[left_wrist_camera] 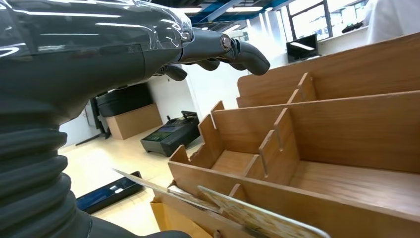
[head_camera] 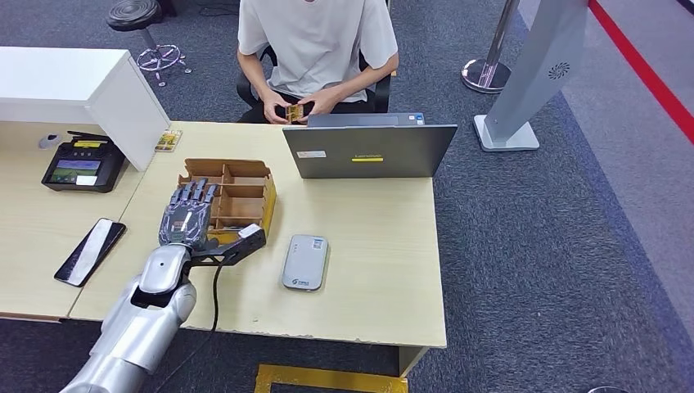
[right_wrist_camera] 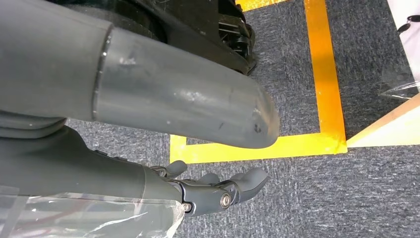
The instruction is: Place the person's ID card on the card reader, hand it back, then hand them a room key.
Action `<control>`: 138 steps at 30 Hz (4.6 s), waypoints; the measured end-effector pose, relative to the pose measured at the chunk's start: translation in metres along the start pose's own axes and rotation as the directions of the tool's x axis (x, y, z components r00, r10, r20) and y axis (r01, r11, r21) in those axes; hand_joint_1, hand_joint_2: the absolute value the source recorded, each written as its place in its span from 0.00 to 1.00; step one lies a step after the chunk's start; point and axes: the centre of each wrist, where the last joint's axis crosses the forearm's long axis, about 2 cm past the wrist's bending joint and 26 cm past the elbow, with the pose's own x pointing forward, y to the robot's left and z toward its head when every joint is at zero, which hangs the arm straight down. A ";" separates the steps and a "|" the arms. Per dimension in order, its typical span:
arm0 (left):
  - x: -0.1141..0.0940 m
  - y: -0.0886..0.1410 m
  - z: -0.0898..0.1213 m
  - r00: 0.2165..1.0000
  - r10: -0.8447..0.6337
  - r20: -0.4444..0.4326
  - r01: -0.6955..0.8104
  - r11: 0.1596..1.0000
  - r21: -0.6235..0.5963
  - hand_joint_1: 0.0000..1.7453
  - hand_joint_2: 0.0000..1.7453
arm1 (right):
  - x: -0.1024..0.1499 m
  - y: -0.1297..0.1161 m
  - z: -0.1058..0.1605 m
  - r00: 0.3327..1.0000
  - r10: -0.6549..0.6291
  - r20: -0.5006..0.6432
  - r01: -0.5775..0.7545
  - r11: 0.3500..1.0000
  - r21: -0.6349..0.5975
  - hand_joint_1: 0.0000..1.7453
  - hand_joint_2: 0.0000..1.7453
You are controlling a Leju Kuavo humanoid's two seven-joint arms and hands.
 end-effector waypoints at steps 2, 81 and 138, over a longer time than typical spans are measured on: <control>-0.001 -0.001 0.000 1.000 0.000 -0.009 0.000 1.000 -0.006 0.00 1.00 | 0.000 0.000 0.000 1.000 0.002 0.000 -0.002 1.000 0.000 0.00 0.00; 0.000 -0.022 0.016 0.979 -0.008 0.203 -0.003 0.999 0.052 0.00 1.00 | -0.001 0.000 0.000 1.000 0.017 0.011 -0.017 1.000 0.015 0.00 0.00; 0.005 -0.027 0.020 0.973 -0.010 0.230 0.009 1.000 0.008 1.00 1.00 | -0.001 0.002 0.001 0.999 0.035 0.010 -0.035 0.999 0.025 0.00 0.00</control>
